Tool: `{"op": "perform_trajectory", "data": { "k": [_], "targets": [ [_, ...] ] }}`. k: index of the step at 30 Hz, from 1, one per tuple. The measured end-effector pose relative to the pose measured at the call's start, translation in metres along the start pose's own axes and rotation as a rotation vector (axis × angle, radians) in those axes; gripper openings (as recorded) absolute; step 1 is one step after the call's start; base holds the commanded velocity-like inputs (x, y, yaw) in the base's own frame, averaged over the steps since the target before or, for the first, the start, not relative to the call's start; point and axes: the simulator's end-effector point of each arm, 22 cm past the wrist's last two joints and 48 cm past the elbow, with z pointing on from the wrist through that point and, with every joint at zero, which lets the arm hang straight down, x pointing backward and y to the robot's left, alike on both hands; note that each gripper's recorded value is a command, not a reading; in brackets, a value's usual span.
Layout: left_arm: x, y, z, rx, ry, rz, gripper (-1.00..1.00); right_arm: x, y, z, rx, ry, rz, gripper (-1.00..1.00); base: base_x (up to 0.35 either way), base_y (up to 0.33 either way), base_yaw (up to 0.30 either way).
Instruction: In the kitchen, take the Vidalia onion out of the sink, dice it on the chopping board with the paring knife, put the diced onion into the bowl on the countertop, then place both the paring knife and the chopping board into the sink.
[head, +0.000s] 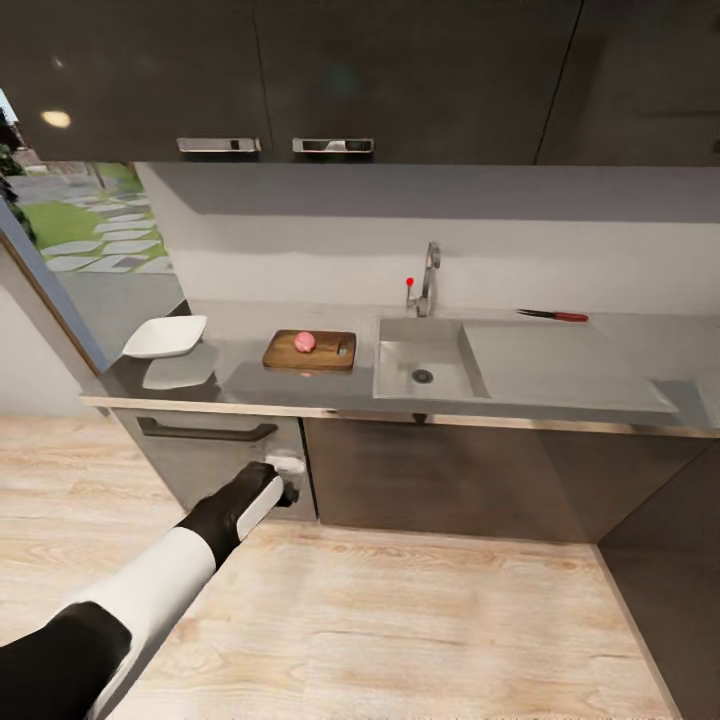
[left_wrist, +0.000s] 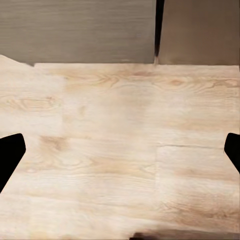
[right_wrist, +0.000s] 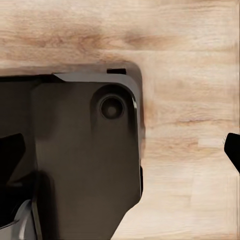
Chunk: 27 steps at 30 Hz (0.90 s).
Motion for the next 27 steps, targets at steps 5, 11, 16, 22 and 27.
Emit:
{"op": "perform_trajectory", "data": {
  "k": [5, 11, 16, 22, 27],
  "targets": [
    [0.069, -0.009, 0.049, 0.046, -0.026, 0.043, 1.0, -0.032, -0.022, 0.003, 0.042, -0.061, -0.001, 1.0, -0.001, 0.0, 0.0],
    [0.131, -0.012, 0.066, 0.076, -0.117, 0.032, 1.0, -0.075, -0.033, 0.004, 0.041, -0.147, -0.002, 1.0, 0.0, 0.0, 0.0],
    [0.199, -0.018, 0.068, 0.089, -0.123, 0.026, 1.0, -0.096, -0.034, 0.006, 0.041, -0.178, -0.002, 1.0, 0.0, 0.0, 0.0],
    [0.272, -0.017, 0.054, 0.09, -0.224, -0.007, 1.0, -0.143, -0.033, 0.013, 0.04, -0.207, -0.003, 1.0, 0.0, 0.0, 0.0],
    [0.295, 0.039, 0.032, -0.127, -0.376, -0.084, 1.0, -0.169, -0.055, 0.012, 0.061, -0.264, -0.007, 1.0, 0.0, 0.0, 0.0]
  ]
}}
